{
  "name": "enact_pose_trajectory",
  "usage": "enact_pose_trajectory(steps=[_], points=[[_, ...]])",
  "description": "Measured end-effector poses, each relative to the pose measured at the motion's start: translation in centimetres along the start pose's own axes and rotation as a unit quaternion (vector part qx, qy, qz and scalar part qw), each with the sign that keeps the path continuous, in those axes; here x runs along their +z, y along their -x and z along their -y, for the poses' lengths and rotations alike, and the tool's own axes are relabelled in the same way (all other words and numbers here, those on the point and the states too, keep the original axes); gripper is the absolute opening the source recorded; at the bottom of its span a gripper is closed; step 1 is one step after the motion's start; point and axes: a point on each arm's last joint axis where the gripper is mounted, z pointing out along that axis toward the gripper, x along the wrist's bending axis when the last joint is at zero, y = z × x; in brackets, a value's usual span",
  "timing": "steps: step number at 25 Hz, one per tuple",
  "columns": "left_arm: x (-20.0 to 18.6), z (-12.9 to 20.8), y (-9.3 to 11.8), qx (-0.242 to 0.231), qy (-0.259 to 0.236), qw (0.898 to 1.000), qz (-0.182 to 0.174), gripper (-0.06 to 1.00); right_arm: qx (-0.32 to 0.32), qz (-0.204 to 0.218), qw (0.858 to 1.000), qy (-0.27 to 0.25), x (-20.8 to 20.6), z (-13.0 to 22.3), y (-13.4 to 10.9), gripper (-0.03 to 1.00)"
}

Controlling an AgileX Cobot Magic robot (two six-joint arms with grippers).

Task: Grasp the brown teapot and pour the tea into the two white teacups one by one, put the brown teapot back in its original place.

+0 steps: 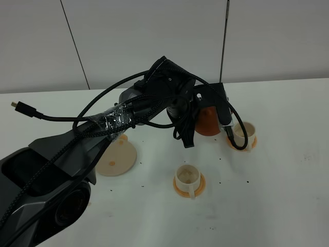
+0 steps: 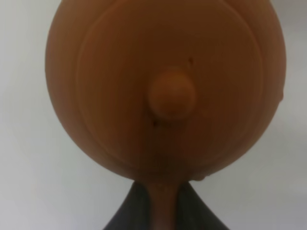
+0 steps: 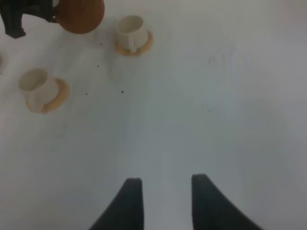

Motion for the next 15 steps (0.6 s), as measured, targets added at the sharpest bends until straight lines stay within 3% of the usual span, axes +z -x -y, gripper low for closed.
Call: enact_pose_trajectory(steps=[15], points=[[-0.42, -0.95, 0.16, 0.048, -0.015, 0.998, -0.041, 0.17, 0.0, 0.0, 1.0, 0.0, 0.0, 0.0, 0.0, 0.24]])
